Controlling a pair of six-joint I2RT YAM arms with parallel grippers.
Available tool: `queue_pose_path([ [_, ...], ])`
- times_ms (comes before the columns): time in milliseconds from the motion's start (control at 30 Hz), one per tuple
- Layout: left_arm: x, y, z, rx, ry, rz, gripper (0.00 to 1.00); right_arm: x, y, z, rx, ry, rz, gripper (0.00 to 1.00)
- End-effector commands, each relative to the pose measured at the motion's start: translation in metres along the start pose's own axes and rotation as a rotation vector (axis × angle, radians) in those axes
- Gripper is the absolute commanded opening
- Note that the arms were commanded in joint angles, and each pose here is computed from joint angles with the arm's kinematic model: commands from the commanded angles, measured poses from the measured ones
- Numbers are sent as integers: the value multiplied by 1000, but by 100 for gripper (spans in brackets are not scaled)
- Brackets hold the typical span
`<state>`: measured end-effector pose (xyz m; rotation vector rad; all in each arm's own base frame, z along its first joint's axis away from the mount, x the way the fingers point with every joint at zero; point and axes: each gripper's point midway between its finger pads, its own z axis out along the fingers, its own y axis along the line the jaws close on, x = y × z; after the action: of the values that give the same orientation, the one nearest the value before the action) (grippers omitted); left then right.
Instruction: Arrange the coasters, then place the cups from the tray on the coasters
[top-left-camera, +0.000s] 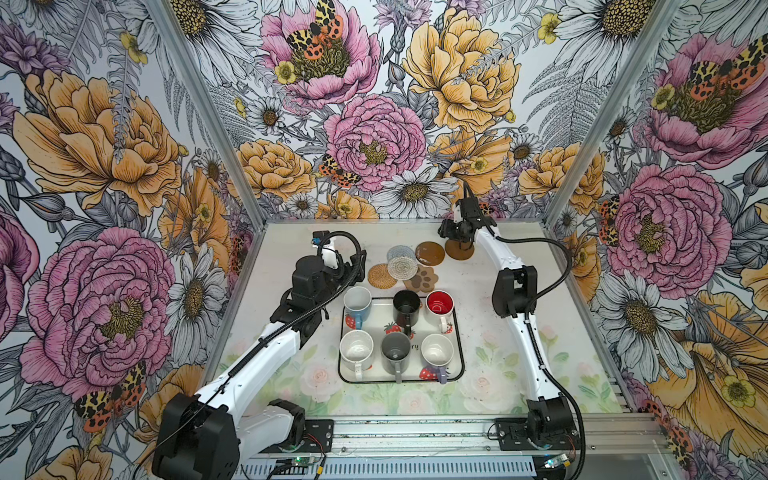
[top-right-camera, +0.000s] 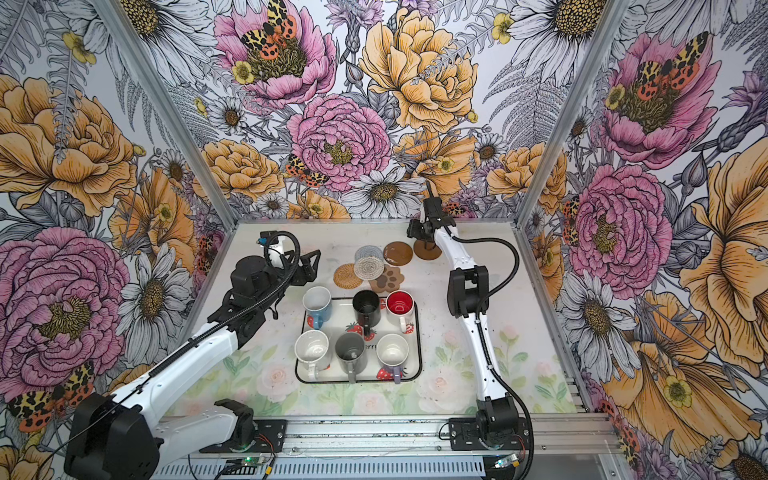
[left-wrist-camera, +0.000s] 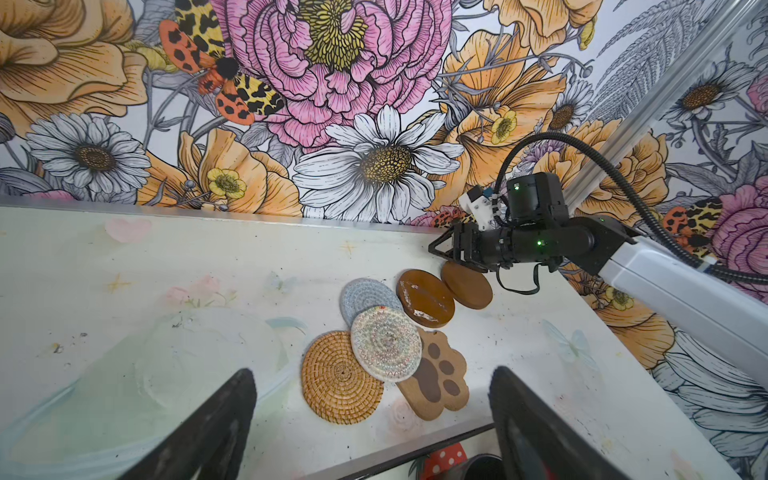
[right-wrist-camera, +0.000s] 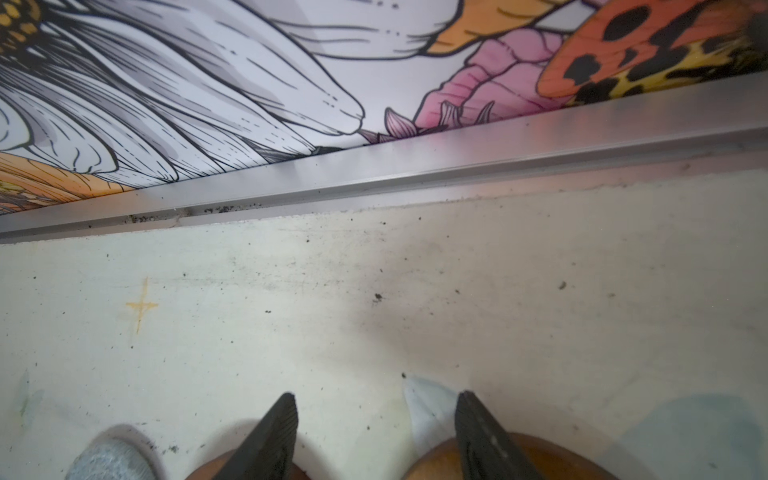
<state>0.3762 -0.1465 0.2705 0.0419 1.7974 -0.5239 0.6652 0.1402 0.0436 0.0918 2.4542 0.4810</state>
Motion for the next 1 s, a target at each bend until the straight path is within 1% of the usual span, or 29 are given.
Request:
queue_pose_path([
  [0,-27,-28,5,93,-55,0,89,28,-17,4,38,97,50,62],
  [233,-26,-51,23,150,-33,16,89,48,-35,-2,92,176,78,57],
  [500,-23,-85,50,241,1,25,88,51,-44,-26,105,212,85,53],
  [700,-14,-102,58,282,29,38,88,56,-36,-51,125,234,-7,55],
  [833,-10,-104,58,286,36,38,88,62,-36,-65,180,253,-88,57],
  [967,-9,-105,57,286,37,41,88,73,-34,-74,241,286,-201,59],
])
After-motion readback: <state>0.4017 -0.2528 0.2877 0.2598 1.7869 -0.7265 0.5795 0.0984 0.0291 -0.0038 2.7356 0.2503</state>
